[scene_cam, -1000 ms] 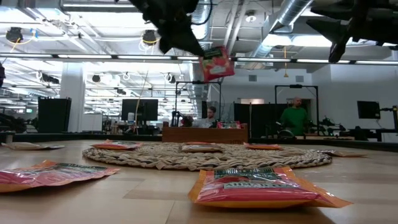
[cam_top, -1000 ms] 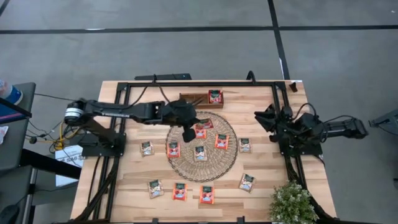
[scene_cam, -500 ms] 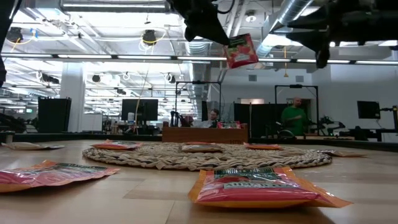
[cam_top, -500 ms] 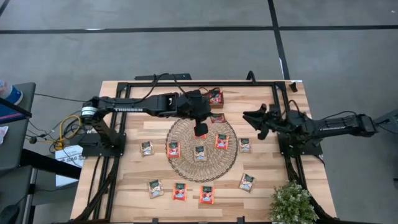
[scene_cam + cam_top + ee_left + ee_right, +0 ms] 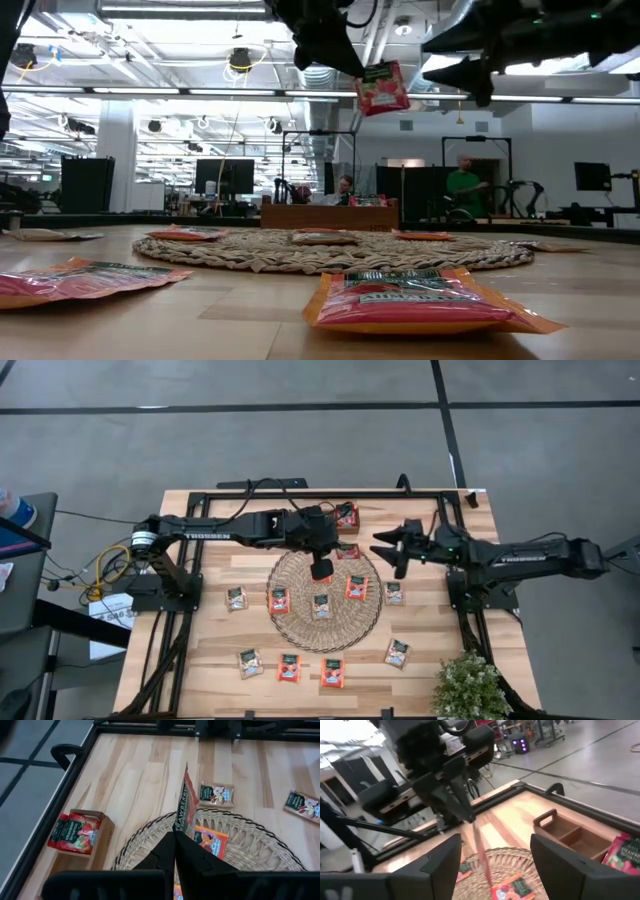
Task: Pick & Place Tea
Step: Put the red tea bag into the right section of the wooden organizer
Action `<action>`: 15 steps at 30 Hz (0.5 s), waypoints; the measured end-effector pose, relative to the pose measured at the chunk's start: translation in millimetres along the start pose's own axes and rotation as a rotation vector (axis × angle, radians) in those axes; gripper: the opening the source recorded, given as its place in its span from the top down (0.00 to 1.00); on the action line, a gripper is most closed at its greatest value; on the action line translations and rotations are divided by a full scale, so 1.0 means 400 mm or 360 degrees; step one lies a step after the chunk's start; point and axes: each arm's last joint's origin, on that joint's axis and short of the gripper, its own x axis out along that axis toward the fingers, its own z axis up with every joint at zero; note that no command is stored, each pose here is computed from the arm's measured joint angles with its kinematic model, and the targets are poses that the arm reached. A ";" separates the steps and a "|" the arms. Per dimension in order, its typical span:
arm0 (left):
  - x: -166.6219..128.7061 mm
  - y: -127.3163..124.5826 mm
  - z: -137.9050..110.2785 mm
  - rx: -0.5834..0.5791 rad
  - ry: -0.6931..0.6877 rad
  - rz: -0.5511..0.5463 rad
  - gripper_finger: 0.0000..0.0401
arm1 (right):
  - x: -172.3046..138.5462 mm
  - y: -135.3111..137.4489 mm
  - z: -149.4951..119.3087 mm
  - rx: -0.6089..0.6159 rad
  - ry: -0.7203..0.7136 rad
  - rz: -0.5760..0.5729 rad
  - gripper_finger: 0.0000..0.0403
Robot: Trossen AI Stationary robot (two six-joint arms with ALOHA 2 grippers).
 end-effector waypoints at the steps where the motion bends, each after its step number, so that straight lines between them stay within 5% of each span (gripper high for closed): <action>1: 0.000 0.000 -0.001 0.0001 0.0008 0.0000 1.00 | 0.009 -0.001 0.005 -0.0012 0.0007 -0.0009 0.42; 15: 0.000 0.001 -0.011 0.0021 0.0068 0.0023 1.00 | 0.108 -0.022 0.019 -0.0033 0.0202 0.0095 0.42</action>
